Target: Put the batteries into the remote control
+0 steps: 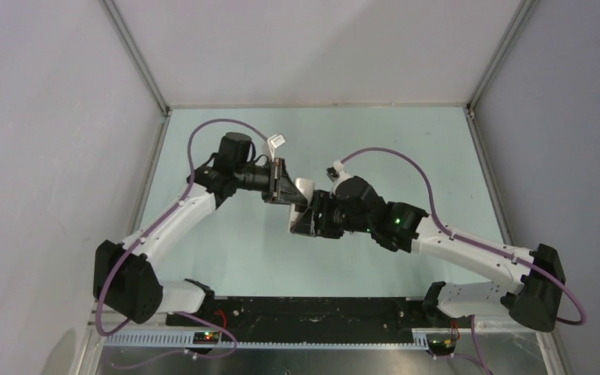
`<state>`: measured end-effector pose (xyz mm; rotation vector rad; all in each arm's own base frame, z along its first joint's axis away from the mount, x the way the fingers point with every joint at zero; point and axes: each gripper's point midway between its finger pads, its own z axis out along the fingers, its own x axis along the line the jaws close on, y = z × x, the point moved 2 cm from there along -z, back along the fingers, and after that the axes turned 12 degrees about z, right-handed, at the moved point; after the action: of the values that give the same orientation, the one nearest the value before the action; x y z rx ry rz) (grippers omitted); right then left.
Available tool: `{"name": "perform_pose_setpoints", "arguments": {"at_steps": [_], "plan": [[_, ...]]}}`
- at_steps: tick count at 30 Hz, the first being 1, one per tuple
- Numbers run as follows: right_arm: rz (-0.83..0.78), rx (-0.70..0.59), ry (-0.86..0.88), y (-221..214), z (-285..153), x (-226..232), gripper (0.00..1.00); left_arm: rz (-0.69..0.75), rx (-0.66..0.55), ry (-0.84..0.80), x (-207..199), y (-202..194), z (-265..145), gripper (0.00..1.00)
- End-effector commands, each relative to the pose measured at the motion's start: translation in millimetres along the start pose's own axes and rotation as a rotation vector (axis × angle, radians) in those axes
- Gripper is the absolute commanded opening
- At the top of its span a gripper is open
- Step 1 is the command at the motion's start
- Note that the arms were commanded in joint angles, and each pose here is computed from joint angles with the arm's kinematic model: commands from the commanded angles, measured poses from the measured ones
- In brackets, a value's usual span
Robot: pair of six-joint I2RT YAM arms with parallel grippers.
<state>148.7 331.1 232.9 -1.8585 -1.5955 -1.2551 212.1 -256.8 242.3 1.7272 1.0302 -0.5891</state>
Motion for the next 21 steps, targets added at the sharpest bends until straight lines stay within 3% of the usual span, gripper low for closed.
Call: {"name": "perform_pose_setpoints", "arguments": {"at_steps": [1, 21], "plan": [[-0.053, -0.063, 0.109, 12, -1, 18, 0.38, 0.053, -0.026, -0.12, -48, 9, -18, 0.0], [-0.023, -0.034, 0.103, 16, 15, 12, 0.37, 0.092, -0.041, -0.154, -76, 9, -26, 0.0]]}}
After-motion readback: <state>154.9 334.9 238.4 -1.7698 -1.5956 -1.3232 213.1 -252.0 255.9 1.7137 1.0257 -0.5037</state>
